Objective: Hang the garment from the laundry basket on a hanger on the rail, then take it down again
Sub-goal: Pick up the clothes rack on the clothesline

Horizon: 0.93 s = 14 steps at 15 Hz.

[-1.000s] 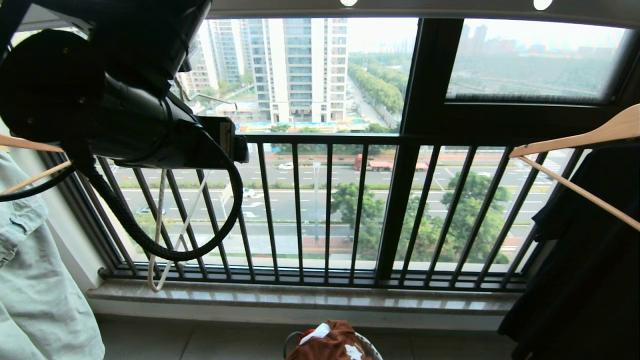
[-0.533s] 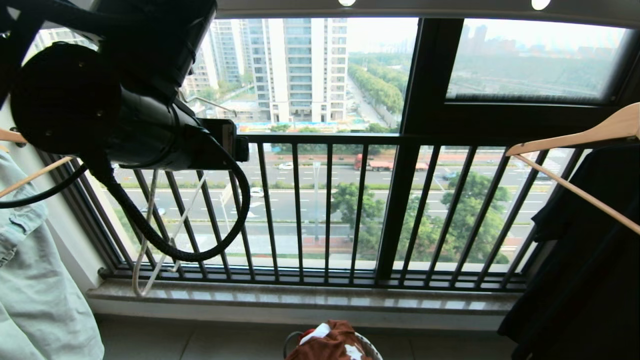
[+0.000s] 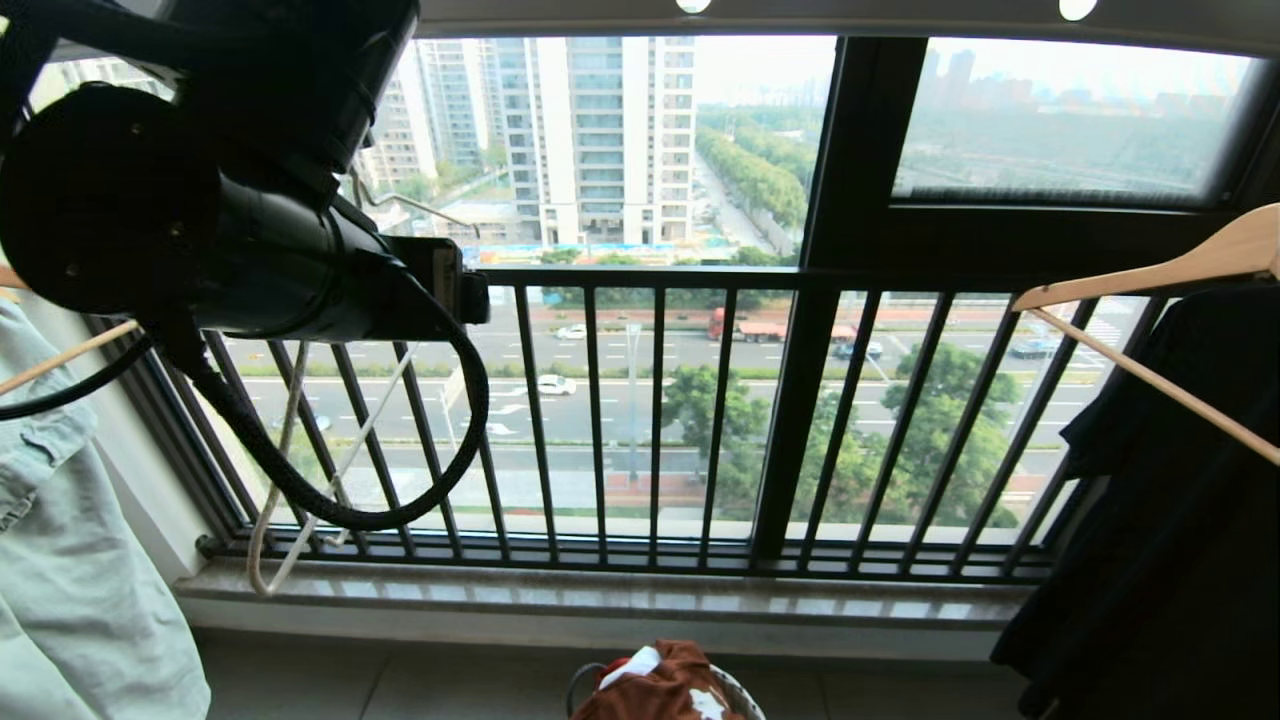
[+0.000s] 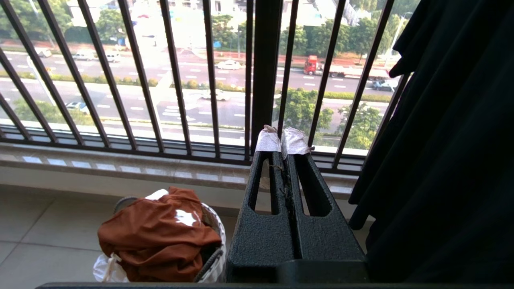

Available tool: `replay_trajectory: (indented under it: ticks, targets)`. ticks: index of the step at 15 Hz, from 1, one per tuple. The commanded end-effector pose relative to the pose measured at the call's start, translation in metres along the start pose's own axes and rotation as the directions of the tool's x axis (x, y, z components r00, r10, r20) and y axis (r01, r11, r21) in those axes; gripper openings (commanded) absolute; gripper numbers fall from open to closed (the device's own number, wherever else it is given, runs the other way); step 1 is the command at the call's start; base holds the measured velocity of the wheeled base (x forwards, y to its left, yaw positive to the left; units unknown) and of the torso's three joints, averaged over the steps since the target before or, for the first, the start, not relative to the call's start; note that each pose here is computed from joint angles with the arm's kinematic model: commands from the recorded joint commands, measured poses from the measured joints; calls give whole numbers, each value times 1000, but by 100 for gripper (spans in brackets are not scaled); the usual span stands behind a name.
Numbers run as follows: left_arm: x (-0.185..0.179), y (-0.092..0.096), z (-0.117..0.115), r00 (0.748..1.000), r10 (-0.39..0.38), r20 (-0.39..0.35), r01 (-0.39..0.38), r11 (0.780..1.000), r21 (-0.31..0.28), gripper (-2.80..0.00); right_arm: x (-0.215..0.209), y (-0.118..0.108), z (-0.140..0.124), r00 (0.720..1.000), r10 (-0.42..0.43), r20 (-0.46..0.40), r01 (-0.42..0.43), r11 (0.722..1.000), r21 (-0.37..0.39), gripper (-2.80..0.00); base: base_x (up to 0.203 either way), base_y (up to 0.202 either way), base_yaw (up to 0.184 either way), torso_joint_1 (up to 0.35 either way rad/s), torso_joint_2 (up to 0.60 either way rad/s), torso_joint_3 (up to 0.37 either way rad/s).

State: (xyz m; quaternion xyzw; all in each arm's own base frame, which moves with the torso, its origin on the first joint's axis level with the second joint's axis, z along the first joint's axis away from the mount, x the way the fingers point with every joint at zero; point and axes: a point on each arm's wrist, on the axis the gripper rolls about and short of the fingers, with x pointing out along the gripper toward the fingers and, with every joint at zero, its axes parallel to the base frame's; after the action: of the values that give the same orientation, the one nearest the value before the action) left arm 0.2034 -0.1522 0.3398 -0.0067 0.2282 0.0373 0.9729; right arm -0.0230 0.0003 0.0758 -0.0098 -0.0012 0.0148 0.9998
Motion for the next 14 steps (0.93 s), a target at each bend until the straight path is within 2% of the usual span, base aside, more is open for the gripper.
replay_trajectory:
  ticks: [1, 7, 8, 14]
  targets:
    - [-8, 7, -1, 1000, 2, 8, -2, 1000, -9, 0, 0, 0, 0, 1000, 1, -2, -1, 1000, 0, -280, 0, 0, 0, 0, 0, 0]
    - [-9, 11, -7, 1000, -3, 16, 3, 1000, -15, 0, 0, 0, 0, 1000, 1, -2, -1, 1000, 0, -280, 0, 0, 0, 0, 0, 0]
    - [-8, 11, -8, 1000, -5, 19, 5, 1000, -15, -280, 0, 0, 0, 1000, 1, -2, -1, 1000, 0, -280, 0, 0, 0, 0, 0, 0]
    - [-10, 12, -7, 1000, -5, 23, 5, 1000, -19, -280, 0, 0, 0, 1000, 1, -2, -1, 1000, 0, -280, 0, 0, 0, 0, 0, 0]
